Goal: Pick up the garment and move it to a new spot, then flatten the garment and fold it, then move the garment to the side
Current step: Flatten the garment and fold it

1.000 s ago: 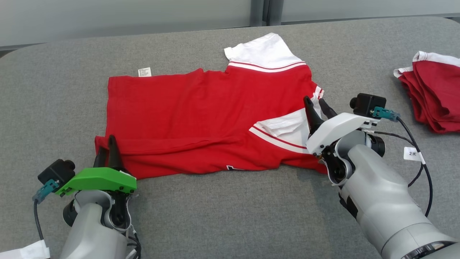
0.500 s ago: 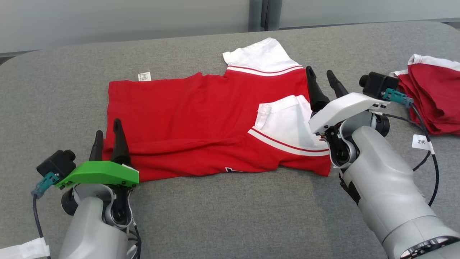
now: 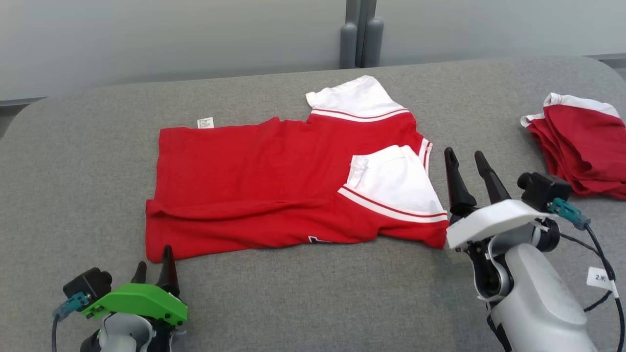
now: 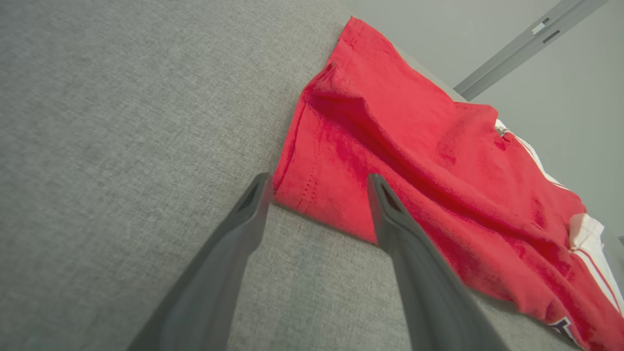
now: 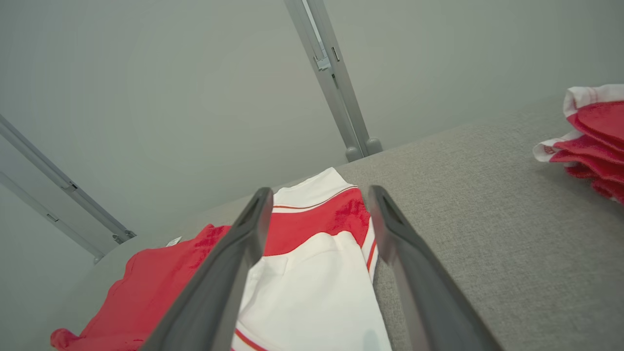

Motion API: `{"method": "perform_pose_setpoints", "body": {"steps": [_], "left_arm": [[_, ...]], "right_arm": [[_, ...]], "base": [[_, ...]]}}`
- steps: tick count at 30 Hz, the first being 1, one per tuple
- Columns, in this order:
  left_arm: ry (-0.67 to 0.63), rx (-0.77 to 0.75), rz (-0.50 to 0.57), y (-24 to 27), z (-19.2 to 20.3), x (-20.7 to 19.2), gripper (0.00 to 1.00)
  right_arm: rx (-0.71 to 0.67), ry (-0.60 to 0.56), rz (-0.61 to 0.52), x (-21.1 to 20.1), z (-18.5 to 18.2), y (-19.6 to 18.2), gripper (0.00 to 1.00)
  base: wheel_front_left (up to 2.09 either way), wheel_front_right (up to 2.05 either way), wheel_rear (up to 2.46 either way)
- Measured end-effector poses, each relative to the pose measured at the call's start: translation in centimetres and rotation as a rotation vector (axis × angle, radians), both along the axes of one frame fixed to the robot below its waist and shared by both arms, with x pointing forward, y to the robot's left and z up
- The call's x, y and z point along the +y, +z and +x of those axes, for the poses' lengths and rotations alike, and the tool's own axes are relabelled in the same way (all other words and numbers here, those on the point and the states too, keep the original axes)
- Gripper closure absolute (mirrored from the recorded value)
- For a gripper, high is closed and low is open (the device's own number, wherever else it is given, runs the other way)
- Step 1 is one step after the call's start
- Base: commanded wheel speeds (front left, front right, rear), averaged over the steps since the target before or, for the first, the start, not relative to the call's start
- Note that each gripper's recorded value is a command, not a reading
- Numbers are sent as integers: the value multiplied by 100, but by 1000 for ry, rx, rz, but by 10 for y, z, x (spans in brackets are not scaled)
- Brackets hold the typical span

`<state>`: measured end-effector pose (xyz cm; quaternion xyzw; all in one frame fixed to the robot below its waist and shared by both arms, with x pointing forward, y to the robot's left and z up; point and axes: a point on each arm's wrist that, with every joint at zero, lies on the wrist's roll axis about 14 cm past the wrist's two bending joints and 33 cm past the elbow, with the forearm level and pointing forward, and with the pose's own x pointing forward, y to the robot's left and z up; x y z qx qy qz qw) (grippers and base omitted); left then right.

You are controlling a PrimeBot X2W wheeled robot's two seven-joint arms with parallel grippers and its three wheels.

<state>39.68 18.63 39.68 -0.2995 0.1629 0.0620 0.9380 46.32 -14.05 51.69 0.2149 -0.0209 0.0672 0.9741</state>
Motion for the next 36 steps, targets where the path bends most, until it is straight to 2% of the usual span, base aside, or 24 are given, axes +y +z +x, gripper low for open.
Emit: {"method": "perform_pose_setpoints", "body": {"steps": [6, 17, 19, 20, 21, 22, 23, 24, 30, 36], "left_arm": [[-9, 133, -14, -22, -16, -1, 0], [13, 153, -117, -25, -1, -11, 0], [18, 142, -134, -24, 3, -12, 26], [19, 135, -142, -23, 5, -13, 44], [22, 130, -151, -23, 7, -14, 53], [26, 125, -157, -23, 8, -14, 69], [29, 115, -158, -23, 10, -14, 90], [32, 109, -159, -22, 11, -15, 100], [50, 56, -158, -17, 16, -12, 100], [65, -26, -152, 0, 22, -6, 100]], "right_arm": [[5, -29, -8, -12, -26, -6, 0], [1, -67, -36, -34, -47, 7, 0], [10, -69, -35, -36, -50, 5, 0], [11, -72, -34, -37, -50, 5, 0], [13, -74, -34, -38, -51, 5, 0], [17, -77, -34, -39, -52, 4, 0], [23, -78, -33, -40, -54, 3, 0], [30, -79, -31, -40, -55, 1, 0], [67, -82, -27, -43, -58, -8, 0], [243, -75, -19, -44, -67, -58, 0]], "base": [[0, 0, 0], [0, 0, 0], [0, 0, 0], [0, 0, 0], [0, 0, 0], [0, 0, 0], [0, 0, 0], [0, 0, 0], [0, 0, 0], [0, 0, 0]]}}
